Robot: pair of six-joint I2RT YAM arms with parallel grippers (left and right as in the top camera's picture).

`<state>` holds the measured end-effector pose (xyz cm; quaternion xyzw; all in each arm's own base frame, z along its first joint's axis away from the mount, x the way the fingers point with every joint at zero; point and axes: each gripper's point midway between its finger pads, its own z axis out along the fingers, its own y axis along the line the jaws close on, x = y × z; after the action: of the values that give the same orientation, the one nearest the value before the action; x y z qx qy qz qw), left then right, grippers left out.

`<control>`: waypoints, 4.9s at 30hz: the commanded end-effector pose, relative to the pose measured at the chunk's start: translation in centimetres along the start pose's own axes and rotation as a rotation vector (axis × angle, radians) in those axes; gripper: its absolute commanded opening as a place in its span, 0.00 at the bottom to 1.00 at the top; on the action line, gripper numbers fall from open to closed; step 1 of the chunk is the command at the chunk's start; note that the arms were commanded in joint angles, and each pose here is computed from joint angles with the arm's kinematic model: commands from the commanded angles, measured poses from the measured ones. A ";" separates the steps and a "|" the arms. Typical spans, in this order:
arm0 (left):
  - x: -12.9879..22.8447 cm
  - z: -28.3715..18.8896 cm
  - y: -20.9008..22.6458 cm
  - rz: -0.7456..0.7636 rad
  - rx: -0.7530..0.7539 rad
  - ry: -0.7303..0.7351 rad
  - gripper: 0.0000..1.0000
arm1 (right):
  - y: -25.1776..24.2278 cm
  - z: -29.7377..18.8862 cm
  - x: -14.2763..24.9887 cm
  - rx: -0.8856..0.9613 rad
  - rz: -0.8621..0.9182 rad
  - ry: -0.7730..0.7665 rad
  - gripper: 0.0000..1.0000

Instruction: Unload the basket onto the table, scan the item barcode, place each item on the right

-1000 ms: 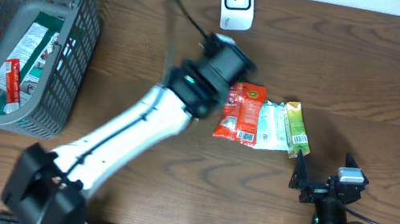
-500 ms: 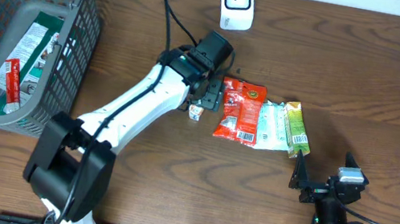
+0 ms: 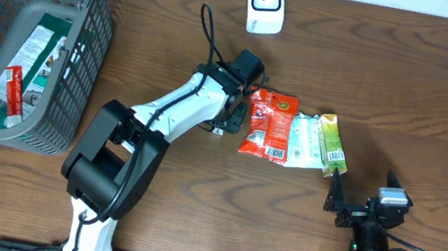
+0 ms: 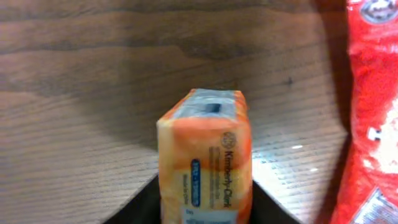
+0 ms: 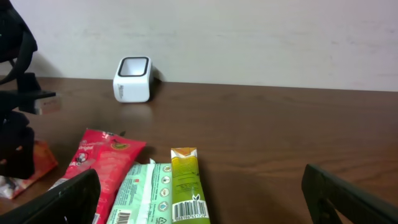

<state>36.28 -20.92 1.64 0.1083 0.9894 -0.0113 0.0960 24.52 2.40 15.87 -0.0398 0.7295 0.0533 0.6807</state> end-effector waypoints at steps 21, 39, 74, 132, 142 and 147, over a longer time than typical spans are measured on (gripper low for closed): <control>0.2 -0.2 -2.3 -0.158 -0.064 -0.066 0.23 | -0.3 0.0 0.0 0.013 0.014 -0.001 0.99; 0.2 -1.0 -3.5 -0.115 -0.048 -0.083 0.61 | -0.3 0.0 0.0 0.013 0.014 0.000 0.99; 0.8 -29.4 36.2 -0.901 -0.402 -0.564 0.70 | -0.3 0.0 0.0 0.013 0.014 0.000 0.99; 12.9 -3.4 40.8 -1.040 -0.244 0.219 0.51 | -0.3 0.0 0.0 0.013 0.014 0.000 0.99; 12.4 -3.2 40.0 -1.046 -0.190 0.213 0.44 | -0.3 0.0 0.0 0.013 0.014 0.000 0.99; 12.4 -3.1 40.1 -1.045 -0.191 0.210 0.27 | -0.3 0.0 0.0 0.013 0.014 0.000 0.99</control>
<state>33.25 21.50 3.33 -0.4079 0.9116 0.0497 0.0075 24.52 2.40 15.87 -0.0398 0.7295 0.0533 0.6807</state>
